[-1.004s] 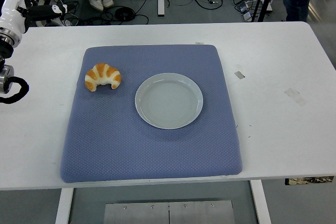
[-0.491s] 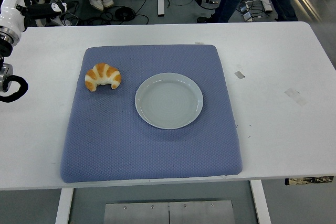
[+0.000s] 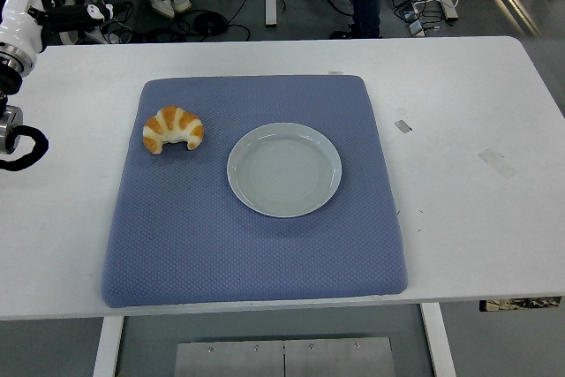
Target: Place the bread on the plate
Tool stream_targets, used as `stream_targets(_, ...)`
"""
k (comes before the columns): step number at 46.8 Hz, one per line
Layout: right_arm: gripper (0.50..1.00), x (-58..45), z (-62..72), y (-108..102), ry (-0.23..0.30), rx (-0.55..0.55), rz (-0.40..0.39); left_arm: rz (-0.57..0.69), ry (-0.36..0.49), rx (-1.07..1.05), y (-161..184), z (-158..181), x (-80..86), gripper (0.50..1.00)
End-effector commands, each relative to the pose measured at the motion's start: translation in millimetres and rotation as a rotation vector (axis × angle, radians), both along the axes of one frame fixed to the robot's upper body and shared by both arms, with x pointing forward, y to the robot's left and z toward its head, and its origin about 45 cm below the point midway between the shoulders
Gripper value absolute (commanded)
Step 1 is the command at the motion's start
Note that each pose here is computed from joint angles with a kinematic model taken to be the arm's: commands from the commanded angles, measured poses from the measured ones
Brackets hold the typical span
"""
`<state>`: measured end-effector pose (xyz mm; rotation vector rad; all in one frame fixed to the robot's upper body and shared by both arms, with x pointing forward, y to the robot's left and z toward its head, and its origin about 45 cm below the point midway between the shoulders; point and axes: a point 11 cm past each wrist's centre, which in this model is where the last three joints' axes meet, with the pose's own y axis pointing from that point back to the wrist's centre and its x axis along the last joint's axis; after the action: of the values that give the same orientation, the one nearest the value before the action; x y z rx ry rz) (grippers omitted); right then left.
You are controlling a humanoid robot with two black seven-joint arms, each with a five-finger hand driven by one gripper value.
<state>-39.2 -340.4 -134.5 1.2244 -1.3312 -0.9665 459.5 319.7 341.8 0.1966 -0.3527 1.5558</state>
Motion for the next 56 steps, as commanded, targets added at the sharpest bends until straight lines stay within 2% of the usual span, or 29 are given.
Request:
stream_targets(1,1.0,0.1,0.0,0,0.0,0.0,0.0,-0.002,0.002,0.002,-1,0,0.0,0.986)
stream_targets(16,1.0,0.1,0.0,0,0.0,0.0,0.0,-0.003,0.006,0.005,-2,1,0.8,0.986)
stream_targets(24,1.0,0.1,0.0,0,0.0,0.0,0.0,0.034,0.118,0.029,2,-5,3.2,0.986)
stream_targets(30,1.0,0.1,0.0,0,0.0,0.0,0.0,0.031,0.159,0.08,2,-5,0.3,0.986)
stream_targets(39,1.0,0.1,0.0,0,0.0,0.0,0.0,-0.014,0.188,0.216,-20,-5,-7.2,0.984)
stream_targets(45,1.0,0.1,0.0,0,0.0,0.0,0.0,-0.013,0.203,0.29,-27,-8,-7.2,0.986)
stream_targets(50,1.0,0.1,0.0,0,0.0,0.0,0.0,-0.046,0.2,0.415,-49,-17,-7.7,0.986)
stream_targets(56,1.0,0.1,0.0,0,0.0,0.0,0.0,-0.059,0.204,0.478,-59,-21,-9.8,0.986)
